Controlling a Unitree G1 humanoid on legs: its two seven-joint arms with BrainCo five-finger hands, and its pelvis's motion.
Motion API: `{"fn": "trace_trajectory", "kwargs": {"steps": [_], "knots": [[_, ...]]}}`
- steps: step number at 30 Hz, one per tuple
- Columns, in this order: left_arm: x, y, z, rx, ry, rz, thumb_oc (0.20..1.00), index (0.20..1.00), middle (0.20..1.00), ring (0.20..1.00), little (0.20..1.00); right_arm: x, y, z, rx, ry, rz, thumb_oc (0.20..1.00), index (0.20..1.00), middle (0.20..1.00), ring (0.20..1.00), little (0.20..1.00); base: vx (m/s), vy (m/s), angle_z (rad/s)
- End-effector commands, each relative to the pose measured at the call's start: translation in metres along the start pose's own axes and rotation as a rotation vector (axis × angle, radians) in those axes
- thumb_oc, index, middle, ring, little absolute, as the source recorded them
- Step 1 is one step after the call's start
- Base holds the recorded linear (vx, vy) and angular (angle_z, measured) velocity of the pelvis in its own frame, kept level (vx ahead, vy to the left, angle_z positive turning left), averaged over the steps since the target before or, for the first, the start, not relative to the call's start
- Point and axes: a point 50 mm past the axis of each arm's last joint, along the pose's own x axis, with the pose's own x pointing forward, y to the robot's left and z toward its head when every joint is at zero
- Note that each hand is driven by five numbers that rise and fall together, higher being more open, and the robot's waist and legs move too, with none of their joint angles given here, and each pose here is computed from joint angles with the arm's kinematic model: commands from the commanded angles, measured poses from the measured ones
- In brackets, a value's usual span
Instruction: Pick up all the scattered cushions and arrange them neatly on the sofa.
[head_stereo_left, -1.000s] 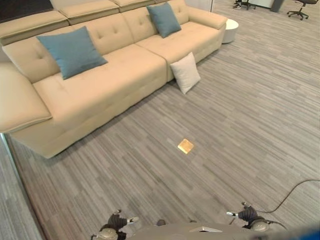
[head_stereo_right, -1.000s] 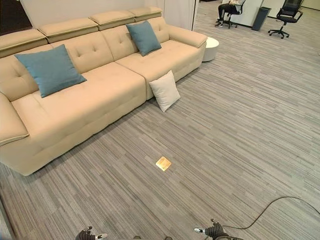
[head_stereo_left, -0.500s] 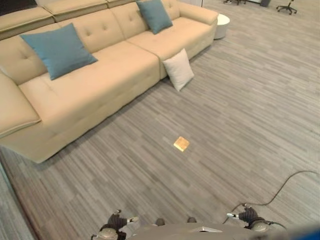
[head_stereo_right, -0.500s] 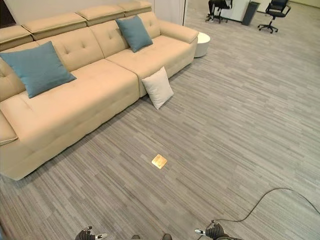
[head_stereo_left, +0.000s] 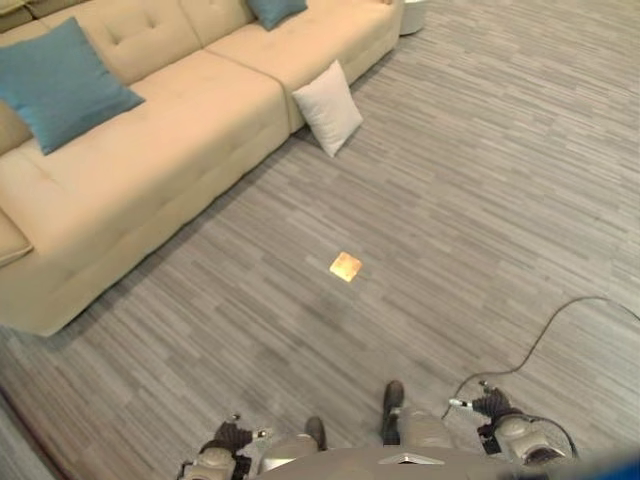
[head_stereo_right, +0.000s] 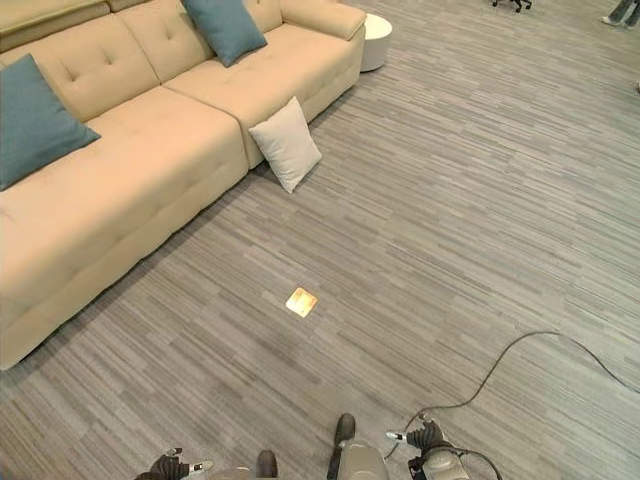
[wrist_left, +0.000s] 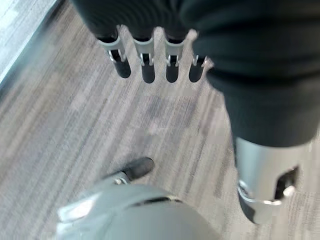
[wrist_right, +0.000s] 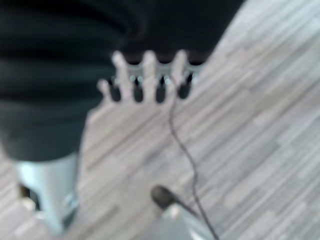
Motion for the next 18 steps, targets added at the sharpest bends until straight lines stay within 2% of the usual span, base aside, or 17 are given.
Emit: {"fn": "trace_trajectory", "kwargs": {"steps": [1, 7, 12, 18], "knots": [[0.004, -0.002, 0.030, 0.041, -0.086, -0.010, 1.000, 1.000, 1.000, 1.000, 1.000, 0.004, -0.013, 0.015, 0.016, -0.055, -0.050, 1.000, 1.000, 1.000, 1.000, 1.000, 0.08, -0.244, 0.28], [0.005, -0.003, 0.040, 0.029, -0.113, -0.006, 1.000, 1.000, 1.000, 1.000, 1.000, 0.004, -0.015, 0.019, 0.049, -0.059, -0.062, 1.000, 1.000, 1.000, 1.000, 1.000, 0.11, -0.091, 0.06], [0.004, -0.006, 0.037, 0.054, -0.109, -0.018, 1.000, 1.000, 1.000, 1.000, 1.000, 0.004, -0.015, 0.024, 0.052, -0.080, -0.065, 1.000, 1.000, 1.000, 1.000, 1.000, 0.37, 0.056, 0.14], [0.004, 0.000, 0.023, 0.041, -0.062, -0.003, 1.000, 1.000, 1.000, 1.000, 1.000, 0.004, -0.003, 0.030, 0.047, -0.098, -0.016, 1.000, 1.000, 1.000, 1.000, 1.000, 0.34, 0.192, -0.67]]}}
